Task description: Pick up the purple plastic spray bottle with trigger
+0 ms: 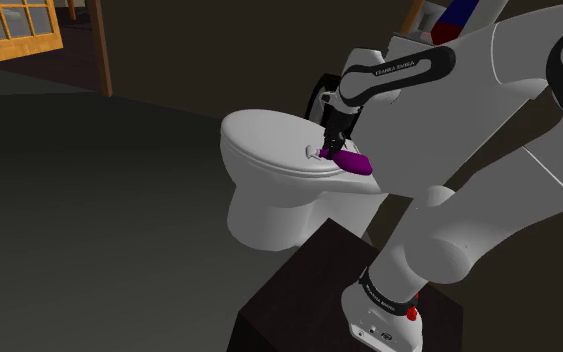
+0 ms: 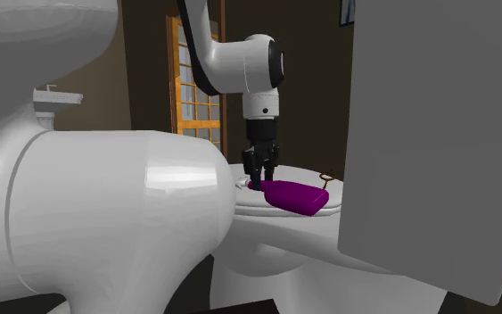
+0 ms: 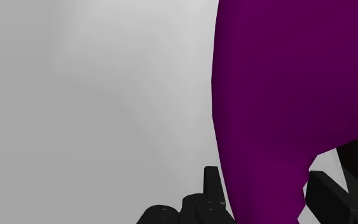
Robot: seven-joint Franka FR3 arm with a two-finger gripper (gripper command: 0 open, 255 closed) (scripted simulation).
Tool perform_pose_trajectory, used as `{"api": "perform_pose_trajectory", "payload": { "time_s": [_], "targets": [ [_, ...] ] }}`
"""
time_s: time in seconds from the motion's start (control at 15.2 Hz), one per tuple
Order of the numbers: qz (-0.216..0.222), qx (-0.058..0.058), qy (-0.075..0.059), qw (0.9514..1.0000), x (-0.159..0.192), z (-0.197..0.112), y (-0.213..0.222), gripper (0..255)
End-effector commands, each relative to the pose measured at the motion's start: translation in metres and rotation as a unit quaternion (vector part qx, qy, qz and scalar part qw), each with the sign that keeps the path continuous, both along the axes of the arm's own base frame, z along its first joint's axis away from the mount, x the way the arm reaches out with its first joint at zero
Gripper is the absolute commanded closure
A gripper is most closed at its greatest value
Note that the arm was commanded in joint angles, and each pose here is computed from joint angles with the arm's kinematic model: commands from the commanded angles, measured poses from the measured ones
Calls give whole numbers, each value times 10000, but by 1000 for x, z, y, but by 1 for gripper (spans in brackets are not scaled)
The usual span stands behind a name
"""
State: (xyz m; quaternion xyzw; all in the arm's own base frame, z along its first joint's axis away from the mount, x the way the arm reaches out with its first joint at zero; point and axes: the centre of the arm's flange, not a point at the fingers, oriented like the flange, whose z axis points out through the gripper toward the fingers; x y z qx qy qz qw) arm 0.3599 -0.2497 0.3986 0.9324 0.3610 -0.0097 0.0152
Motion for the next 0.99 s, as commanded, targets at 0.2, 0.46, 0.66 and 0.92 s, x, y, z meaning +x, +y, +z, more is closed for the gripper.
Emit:
{"api": "perform_pose_trajectory", "payload": {
  "time_s": [0.2,0.46,0.66,0.92],
  "targets": [
    [-7,-1,8,10000,-1,15,-1,255],
    [-7,-1,8,10000,-1,37,-1,255],
    [-7,-1,8,10000,-1,52,-1,255],
    [-7,-1,8,10000,-1,73,-1,255]
  ]
}}
